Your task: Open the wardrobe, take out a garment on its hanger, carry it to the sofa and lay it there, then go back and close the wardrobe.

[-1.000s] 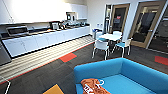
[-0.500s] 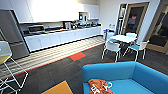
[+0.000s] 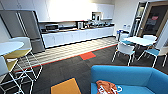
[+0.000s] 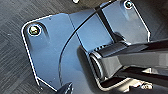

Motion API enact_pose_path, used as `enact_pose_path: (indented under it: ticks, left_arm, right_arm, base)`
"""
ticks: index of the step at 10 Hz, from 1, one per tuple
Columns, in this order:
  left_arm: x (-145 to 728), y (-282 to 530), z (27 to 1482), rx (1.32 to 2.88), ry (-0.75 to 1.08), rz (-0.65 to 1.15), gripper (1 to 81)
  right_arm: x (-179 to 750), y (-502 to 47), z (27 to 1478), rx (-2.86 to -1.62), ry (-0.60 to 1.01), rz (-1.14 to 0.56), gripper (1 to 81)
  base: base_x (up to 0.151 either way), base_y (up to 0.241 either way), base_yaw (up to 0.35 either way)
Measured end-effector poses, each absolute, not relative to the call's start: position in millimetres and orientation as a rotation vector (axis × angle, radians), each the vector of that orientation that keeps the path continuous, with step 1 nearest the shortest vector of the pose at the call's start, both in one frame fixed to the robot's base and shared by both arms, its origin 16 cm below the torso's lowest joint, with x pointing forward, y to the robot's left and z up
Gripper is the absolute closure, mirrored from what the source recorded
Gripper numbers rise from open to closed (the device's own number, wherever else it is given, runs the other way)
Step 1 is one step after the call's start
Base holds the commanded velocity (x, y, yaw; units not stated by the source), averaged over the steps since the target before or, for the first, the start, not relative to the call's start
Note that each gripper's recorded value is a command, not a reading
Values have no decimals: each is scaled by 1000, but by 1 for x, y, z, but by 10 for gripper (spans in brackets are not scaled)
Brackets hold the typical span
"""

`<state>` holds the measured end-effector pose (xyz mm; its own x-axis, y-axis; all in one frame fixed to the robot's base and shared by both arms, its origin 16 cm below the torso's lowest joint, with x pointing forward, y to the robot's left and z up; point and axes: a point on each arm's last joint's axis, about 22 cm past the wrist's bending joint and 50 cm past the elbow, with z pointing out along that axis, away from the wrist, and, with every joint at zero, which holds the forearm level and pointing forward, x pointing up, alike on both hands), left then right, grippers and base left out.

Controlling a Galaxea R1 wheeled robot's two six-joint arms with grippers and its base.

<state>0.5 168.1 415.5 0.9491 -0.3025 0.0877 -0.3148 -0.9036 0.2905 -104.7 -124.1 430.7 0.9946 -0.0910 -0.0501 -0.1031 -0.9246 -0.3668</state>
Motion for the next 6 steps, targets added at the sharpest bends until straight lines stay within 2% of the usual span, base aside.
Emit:
enact_pose_path:
  ticks: [6]
  left_arm:
    - [-1, 168, 416, 2797, -461, 56, 10]
  right_arm:
    - [-105, -124, 431, -2760, 139, 46, 10]
  base:
    - [0, 0, 328]
